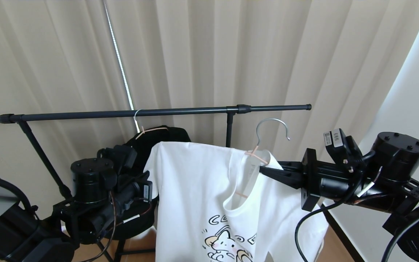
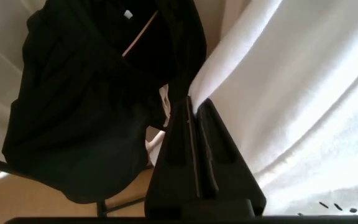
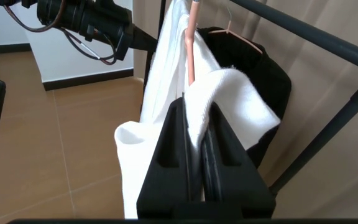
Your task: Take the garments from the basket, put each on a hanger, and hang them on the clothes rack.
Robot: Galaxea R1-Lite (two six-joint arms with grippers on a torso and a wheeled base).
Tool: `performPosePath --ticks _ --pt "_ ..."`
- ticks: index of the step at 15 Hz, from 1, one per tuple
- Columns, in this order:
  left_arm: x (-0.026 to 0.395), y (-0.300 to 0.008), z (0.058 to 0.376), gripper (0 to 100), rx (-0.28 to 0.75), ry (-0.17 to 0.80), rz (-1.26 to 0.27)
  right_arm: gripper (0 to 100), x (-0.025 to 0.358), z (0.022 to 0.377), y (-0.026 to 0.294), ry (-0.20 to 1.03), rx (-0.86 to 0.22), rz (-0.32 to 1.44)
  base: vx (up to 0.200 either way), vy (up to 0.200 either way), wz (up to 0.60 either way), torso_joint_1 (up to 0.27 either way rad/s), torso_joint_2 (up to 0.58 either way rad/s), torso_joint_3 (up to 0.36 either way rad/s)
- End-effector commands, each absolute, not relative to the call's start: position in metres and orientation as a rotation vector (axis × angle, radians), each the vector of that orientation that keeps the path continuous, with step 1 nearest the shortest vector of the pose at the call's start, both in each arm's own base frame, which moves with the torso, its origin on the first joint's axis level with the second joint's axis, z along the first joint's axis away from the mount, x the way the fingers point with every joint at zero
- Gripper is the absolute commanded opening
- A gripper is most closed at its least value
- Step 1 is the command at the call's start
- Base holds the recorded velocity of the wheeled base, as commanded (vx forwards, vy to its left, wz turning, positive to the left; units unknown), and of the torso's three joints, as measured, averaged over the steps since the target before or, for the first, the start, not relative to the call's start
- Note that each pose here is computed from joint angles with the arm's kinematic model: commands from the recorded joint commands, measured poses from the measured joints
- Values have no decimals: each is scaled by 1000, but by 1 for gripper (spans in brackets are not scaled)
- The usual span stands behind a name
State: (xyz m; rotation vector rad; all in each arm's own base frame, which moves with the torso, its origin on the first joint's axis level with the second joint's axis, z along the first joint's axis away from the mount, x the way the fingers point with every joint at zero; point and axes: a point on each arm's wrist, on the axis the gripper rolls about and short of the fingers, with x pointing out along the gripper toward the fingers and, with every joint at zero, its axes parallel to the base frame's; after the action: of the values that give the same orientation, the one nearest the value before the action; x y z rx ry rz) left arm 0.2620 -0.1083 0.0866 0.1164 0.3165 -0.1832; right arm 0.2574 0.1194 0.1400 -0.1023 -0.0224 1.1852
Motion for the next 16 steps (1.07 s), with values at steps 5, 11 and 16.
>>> performPosePath --ticks 5,11,16 --pt "258 -96 80 0 112 329 -148 0 259 140 118 -24 -103 1179 0 0 0 0 0 0" --pt "253 -86 72 0 89 360 -115 0 261 142 115 -32 -105 1165 0 0 0 0 0 0" --pt "252 -78 64 0 79 396 -89 0 263 143 112 -36 -106 1153 0 0 0 0 0 0"
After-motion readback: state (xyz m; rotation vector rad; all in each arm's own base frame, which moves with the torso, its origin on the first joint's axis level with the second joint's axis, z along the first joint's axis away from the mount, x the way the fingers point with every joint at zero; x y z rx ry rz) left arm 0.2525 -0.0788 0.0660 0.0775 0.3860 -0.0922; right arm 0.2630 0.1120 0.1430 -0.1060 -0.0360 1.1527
